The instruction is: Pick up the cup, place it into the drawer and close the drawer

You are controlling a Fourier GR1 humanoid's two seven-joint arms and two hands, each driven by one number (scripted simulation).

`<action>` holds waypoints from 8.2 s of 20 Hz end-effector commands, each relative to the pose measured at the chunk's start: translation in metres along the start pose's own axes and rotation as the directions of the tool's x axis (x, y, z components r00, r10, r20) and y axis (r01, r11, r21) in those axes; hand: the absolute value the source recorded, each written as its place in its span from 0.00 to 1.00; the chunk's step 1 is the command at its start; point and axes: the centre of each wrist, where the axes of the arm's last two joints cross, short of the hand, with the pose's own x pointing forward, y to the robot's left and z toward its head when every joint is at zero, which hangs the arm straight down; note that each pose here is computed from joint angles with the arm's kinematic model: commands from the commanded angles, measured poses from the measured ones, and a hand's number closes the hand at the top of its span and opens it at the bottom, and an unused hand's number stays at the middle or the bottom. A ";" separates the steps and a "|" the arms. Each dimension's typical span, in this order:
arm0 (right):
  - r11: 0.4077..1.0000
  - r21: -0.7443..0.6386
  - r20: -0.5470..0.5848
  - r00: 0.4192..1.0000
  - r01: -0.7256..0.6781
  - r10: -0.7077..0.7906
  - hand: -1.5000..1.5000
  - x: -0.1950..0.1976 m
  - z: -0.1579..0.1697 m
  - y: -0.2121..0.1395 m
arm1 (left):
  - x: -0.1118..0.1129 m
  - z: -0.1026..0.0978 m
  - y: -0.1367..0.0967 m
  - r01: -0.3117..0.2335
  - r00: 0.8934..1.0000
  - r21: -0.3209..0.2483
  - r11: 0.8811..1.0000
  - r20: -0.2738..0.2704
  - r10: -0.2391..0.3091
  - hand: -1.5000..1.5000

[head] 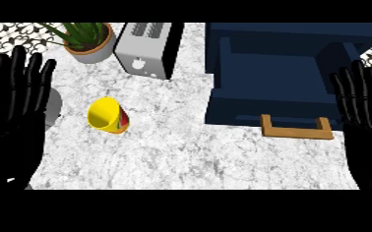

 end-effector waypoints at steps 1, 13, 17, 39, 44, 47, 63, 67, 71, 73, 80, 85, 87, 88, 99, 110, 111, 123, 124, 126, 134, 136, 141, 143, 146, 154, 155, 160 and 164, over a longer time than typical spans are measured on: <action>0.999 0.040 0.001 1.000 0.020 -0.020 0.00 0.002 -0.007 0.000 | 0.009 0.009 0.023 -0.029 1.000 -0.043 0.999 -0.009 0.028 0.00; 0.983 0.170 -0.084 0.995 0.070 -0.056 0.00 -0.008 -0.022 0.014 | -0.065 -0.001 0.110 -0.406 0.888 -0.220 0.887 -0.325 0.326 0.00; 0.983 0.167 -0.083 0.994 0.077 -0.064 0.00 -0.005 -0.041 0.006 | -0.078 -0.005 0.114 -0.368 0.889 -0.235 0.900 -0.374 0.265 0.00; 0.983 0.169 -0.037 0.998 0.066 -0.060 0.00 -0.025 -0.061 0.000 | -0.221 0.078 0.135 -0.245 0.849 -0.170 0.955 -0.514 0.126 0.00; 0.984 0.169 -0.024 0.998 0.055 -0.052 0.00 -0.018 -0.069 -0.003 | -0.226 0.092 0.151 -0.212 0.848 -0.162 0.964 -0.522 0.098 0.00; 0.981 0.182 -0.040 0.997 0.067 -0.061 0.00 -0.015 -0.064 -0.008 | -0.232 0.091 0.146 -0.222 0.838 -0.133 0.966 -0.533 0.119 0.00; 0.980 0.187 -0.016 0.997 0.073 -0.072 0.00 -0.017 -0.072 -0.014 | -0.252 0.097 0.104 -0.203 0.877 -0.137 0.970 -0.465 0.118 0.00; 0.981 0.187 -0.020 0.998 0.054 -0.051 0.00 -0.013 -0.081 -0.021 | -0.253 0.100 0.102 -0.235 0.878 -0.150 0.960 -0.458 0.144 0.00; 0.975 0.217 -0.035 0.998 0.050 -0.043 0.00 -0.005 -0.071 -0.002 | -0.253 0.090 0.101 -0.270 0.871 -0.169 0.948 -0.462 0.165 0.00; 0.982 0.178 -0.012 0.998 0.060 -0.059 0.00 -0.007 -0.075 -0.007 | -0.253 0.083 0.100 -0.299 0.860 -0.163 0.940 -0.473 0.191 0.00; 0.981 0.181 -0.040 0.997 0.068 -0.062 0.00 -0.010 -0.083 -0.017 | -0.258 0.073 0.076 -0.369 0.879 -0.199 0.908 -0.393 0.271 1.00; 0.979 0.197 -0.037 0.999 0.046 -0.040 0.00 -0.016 -0.081 -0.016 | -0.259 0.073 0.065 -0.103 0.976 -0.170 0.980 -0.207 0.067 1.00; 0.980 0.190 -0.031 0.998 0.051 -0.046 0.00 -0.008 -0.081 -0.019 | -0.260 0.079 0.063 -0.135 0.979 -0.115 0.984 -0.168 0.115 1.00; 0.981 0.188 -0.036 0.998 0.055 -0.049 0.00 -0.015 -0.075 -0.012 | -0.259 0.070 0.067 -0.221 0.965 -0.116 0.968 -0.167 0.200 1.00; 0.984 0.175 -0.049 0.998 0.045 -0.037 0.00 -0.008 -0.065 -0.031 | -0.263 0.055 0.019 -0.156 0.987 0.152 0.976 -0.011 0.160 1.00; 0.988 0.149 -0.069 0.998 0.025 -0.015 0.00 -0.017 -0.064 -0.018 | -0.198 -0.096 -0.067 -0.215 0.976 -0.077 0.974 0.011 0.217 1.00; 0.989 0.146 -0.070 0.997 0.025 -0.014 0.00 -0.020 -0.061 -0.026 | -0.188 -0.102 -0.066 -0.216 0.976 -0.119 0.969 0.003 0.217 1.00; 0.990 0.140 -0.068 0.998 0.014 -0.005 0.00 -0.032 -0.065 -0.031 | -0.100 -0.195 -0.149 -0.104 0.995 -0.135 0.985 -0.016 0.103 1.00; 0.988 0.155 -0.044 0.999 0.021 -0.014 0.00 -0.026 -0.067 -0.032 | -0.090 -0.209 -0.162 -0.078 0.996 -0.133 0.988 -0.042 0.073 1.00; 0.988 0.151 -0.045 0.999 0.016 -0.010 0.00 -0.018 -0.060 -0.037 | -0.086 -0.214 -0.173 -0.059 0.994 -0.128 0.990 -0.099 0.046 1.00; 0.985 0.171 -0.030 0.999 0.031 -0.026 0.00 -0.023 -0.079 -0.025 | -0.089 -0.225 -0.197 0.062 0.961 -0.144 0.988 -0.258 -0.098 1.00; 0.982 0.187 -0.013 1.000 0.031 -0.029 0.00 -0.017 -0.076 -0.027 | -0.108 -0.215 -0.190 0.068 0.951 -0.180 0.981 -0.286 -0.119 1.00; 0.971 0.231 -0.008 0.998 0.059 -0.059 0.00 -0.021 -0.086 -0.021 | -0.130 -0.197 -0.186 0.105 0.908 -0.313 0.944 -0.357 -0.219 1.00; 0.969 0.240 0.022 0.998 0.055 -0.062 0.00 -0.014 -0.089 -0.008 | -0.132 -0.194 -0.186 0.119 0.894 -0.324 0.939 -0.377 -0.243 1.00; 0.958 0.282 0.029 0.998 0.048 -0.058 0.00 -0.011 -0.099 -0.010 | -0.141 -0.183 -0.185 0.117 0.897 -0.339 0.933 -0.367 -0.246 1.00; 0.866 0.463 -0.003 0.977 0.189 -0.212 0.00 -0.013 -0.101 0.022 | -0.141 -0.179 -0.183 -0.066 0.935 -0.216 0.974 -0.355 -0.015 0.00; 0.839 0.502 -0.011 0.972 0.207 -0.234 1.00 -0.011 -0.104 0.026 | -0.146 -0.173 -0.181 -0.068 0.934 -0.215 0.974 -0.358 -0.014 0.00; 0.671 0.710 -0.064 0.969 0.214 -0.240 1.00 -0.010 -0.097 0.032 | -0.135 -0.181 -0.184 -0.196 0.950 -0.141 0.970 -0.273 0.153 0.00; 0.576 0.815 -0.103 0.994 0.064 0.034 1.00 -0.010 -0.094 0.027 | -0.125 -0.191 -0.189 -0.199 0.956 -0.074 0.977 -0.233 0.178 0.00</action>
